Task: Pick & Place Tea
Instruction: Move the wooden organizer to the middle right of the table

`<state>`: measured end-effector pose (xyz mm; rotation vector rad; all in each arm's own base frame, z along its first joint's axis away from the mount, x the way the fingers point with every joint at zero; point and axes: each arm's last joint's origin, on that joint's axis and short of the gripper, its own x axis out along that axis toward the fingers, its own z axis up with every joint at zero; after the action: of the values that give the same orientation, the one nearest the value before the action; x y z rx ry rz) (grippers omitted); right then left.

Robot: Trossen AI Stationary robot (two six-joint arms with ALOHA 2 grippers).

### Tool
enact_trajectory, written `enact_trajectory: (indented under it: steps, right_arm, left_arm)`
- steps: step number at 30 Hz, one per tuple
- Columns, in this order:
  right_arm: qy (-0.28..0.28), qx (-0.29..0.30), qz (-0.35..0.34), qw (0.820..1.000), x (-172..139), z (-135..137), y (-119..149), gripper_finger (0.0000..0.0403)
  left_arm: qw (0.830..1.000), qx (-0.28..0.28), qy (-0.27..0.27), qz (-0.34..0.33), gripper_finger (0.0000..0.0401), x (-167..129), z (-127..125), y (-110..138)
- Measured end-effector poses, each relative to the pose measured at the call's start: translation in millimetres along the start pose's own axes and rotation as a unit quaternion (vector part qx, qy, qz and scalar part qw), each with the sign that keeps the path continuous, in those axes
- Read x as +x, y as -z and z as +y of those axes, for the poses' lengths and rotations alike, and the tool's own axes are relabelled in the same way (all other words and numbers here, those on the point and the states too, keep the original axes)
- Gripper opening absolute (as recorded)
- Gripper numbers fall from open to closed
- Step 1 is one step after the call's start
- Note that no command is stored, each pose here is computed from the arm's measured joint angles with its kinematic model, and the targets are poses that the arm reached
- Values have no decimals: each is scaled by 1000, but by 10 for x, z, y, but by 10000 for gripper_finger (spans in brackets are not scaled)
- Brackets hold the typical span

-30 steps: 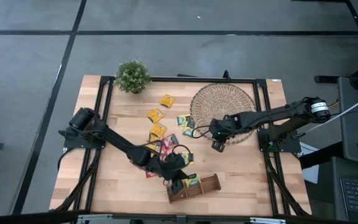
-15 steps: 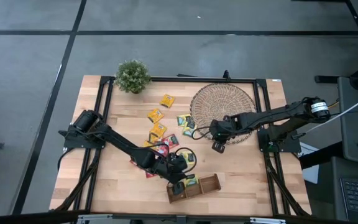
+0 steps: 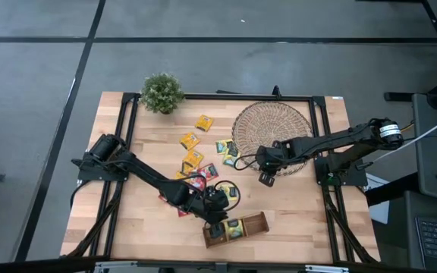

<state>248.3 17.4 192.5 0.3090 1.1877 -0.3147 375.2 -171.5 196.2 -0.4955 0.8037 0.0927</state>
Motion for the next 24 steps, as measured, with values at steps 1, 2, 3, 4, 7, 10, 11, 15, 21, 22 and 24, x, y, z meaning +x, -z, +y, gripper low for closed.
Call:
enact_trajectory:
  steps: [1,2,3,4,7,10,11,15,21,22,24]
  right_arm:
    - [0,-1,0,1000,0,0,0,87]
    - [-1,-5,-1,1000,0,1,-1,87]
    - [-2,-10,-2,1000,-1,10,0,87]
    - [-3,-14,-3,1000,-2,23,4,87]
    - [-10,-27,-4,1000,-12,84,31,87]
    - [-20,-43,-8,999,-58,163,82,87]
    - [-24,-47,-11,999,-83,191,101,87]
    - [-48,-50,-25,997,-214,299,188,87]
    - [-84,-41,-38,995,-388,452,335,87]
    - [-89,-38,-37,995,-406,475,361,87]
    - [-96,-32,-35,994,-424,526,407,87]
  left_arm:
    - [1000,0,2,4,75,-19,1,-8]
    - [1000,2,8,8,78,-42,6,-28]
    - [1000,5,17,10,81,-76,2,-52]
    - [1000,10,24,10,82,-114,-9,-70]
    - [999,22,43,7,83,-238,-64,-97]
    - [998,33,58,8,83,-389,-144,-77]
    - [998,34,60,9,83,-435,-168,-64]
    - [998,21,39,33,81,-568,-229,75]
    - [991,23,-4,130,42,-626,-267,434]
    - [990,28,-1,137,31,-641,-289,473]
    - [989,37,5,141,10,-668,-338,538]
